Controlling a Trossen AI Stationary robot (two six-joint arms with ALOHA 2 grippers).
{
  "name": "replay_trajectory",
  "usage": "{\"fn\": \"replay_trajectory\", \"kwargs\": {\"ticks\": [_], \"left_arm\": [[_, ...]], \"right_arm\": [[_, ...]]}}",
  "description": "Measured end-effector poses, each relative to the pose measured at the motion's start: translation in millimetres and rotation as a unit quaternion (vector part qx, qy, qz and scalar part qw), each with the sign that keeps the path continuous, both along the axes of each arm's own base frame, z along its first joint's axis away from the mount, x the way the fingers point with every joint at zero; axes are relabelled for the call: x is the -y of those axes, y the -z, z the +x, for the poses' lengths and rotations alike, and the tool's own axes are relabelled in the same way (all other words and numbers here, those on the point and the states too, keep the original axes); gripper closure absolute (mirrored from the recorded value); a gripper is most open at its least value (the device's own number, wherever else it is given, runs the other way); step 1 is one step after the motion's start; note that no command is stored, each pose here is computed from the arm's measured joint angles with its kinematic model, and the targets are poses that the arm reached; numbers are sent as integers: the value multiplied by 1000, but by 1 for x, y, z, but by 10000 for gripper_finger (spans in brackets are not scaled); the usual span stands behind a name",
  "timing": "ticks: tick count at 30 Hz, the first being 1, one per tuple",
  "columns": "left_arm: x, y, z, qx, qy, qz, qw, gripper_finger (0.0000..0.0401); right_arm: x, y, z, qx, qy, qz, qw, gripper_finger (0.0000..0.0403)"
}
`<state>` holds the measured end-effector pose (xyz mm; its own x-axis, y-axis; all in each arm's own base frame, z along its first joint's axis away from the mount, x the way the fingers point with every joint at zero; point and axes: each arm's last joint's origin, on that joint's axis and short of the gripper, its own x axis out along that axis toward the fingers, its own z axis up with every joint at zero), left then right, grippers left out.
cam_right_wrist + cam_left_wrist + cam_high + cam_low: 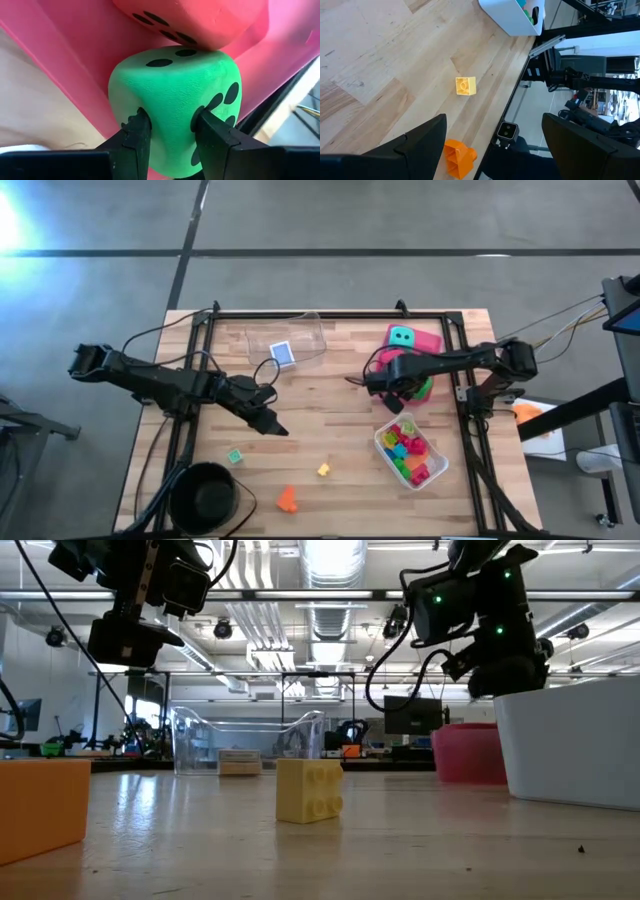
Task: Pick & Place Toys
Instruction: Put the green dice into the red bin
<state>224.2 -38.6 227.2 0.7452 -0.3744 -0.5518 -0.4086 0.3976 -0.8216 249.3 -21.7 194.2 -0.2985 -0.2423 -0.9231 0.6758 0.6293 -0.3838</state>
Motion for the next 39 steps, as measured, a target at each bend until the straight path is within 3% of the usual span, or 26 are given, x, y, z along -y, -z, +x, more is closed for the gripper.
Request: {"fn": "replay_trajectory", "kwargs": {"ticks": [5, 11, 15, 25, 30, 39], "left_arm": [[0, 0, 0, 0, 0, 0, 1000, 73], [0, 0, 0, 0, 0, 0, 1000, 73], [0, 0, 0, 0, 0, 0, 1000, 73], [0, 0, 0, 0, 3, -2, 1000, 73], [0, 0, 0, 0, 4, -1, 1000, 73], [0, 0, 0, -1, 5, 2, 1000, 73]], "right_arm": [[-1, -10, 0, 36, 8, 9, 999, 284], [-2, -21, -6, 61, 22, 18, 998, 162], [-2, -25, -8, 68, 33, 15, 997, 113], [-6, -60, -19, 145, 51, 18, 988, 97], [-6, -73, -31, 171, 69, 19, 983, 145], [-5, -62, -30, 162, 78, 18, 984, 371]]}}
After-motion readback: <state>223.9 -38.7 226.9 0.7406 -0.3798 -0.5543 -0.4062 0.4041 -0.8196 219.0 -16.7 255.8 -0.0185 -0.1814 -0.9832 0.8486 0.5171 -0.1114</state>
